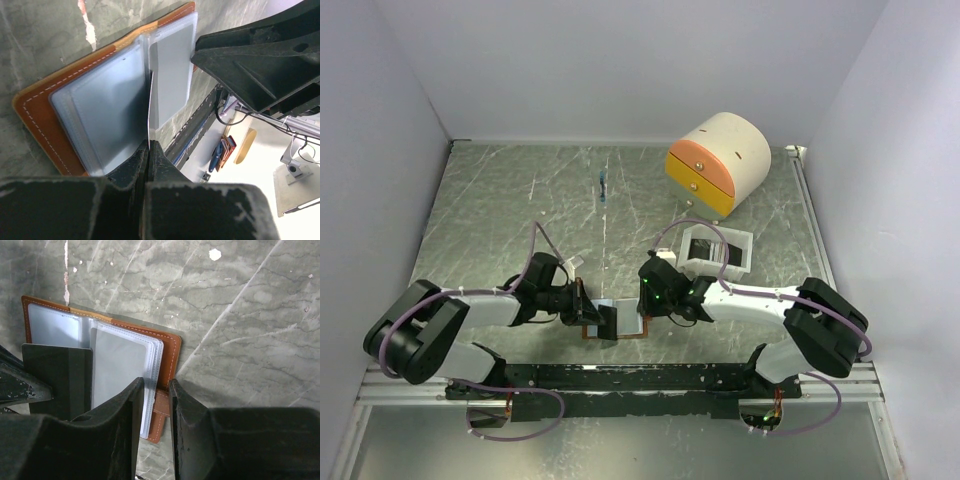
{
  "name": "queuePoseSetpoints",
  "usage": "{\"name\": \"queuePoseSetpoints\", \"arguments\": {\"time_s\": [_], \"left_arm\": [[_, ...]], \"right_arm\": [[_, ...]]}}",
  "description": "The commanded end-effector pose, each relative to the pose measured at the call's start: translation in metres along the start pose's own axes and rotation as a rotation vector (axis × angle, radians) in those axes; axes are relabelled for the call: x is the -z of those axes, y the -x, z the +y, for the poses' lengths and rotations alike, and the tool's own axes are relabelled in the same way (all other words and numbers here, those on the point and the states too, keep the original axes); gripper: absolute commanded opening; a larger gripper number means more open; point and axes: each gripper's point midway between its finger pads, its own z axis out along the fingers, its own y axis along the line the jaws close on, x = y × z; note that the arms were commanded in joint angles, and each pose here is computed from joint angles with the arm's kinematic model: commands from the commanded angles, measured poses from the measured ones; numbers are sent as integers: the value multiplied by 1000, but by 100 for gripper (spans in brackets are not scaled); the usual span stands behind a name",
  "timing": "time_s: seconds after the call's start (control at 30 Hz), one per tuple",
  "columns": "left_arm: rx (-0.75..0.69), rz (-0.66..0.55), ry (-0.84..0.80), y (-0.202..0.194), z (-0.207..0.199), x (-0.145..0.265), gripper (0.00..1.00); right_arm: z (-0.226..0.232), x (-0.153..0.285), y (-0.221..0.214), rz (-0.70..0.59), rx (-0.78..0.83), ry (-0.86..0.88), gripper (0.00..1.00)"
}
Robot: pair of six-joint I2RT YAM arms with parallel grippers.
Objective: Put the credit cards into the card holder
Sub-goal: Insert the credit card into the card holder.
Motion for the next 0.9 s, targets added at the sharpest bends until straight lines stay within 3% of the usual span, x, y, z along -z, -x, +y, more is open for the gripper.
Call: {"name": "queuePoseSetpoints", "arguments": {"time_s": [0.0, 0.87], "left_arm": [[-7, -7, -26, 3, 0, -3, 7], [-4, -21, -10, 14, 4, -12, 7]], "right_arm": [[-5, 2, 1, -7, 15, -27, 27], [-6, -1, -3, -3, 15, -20, 27]]}}
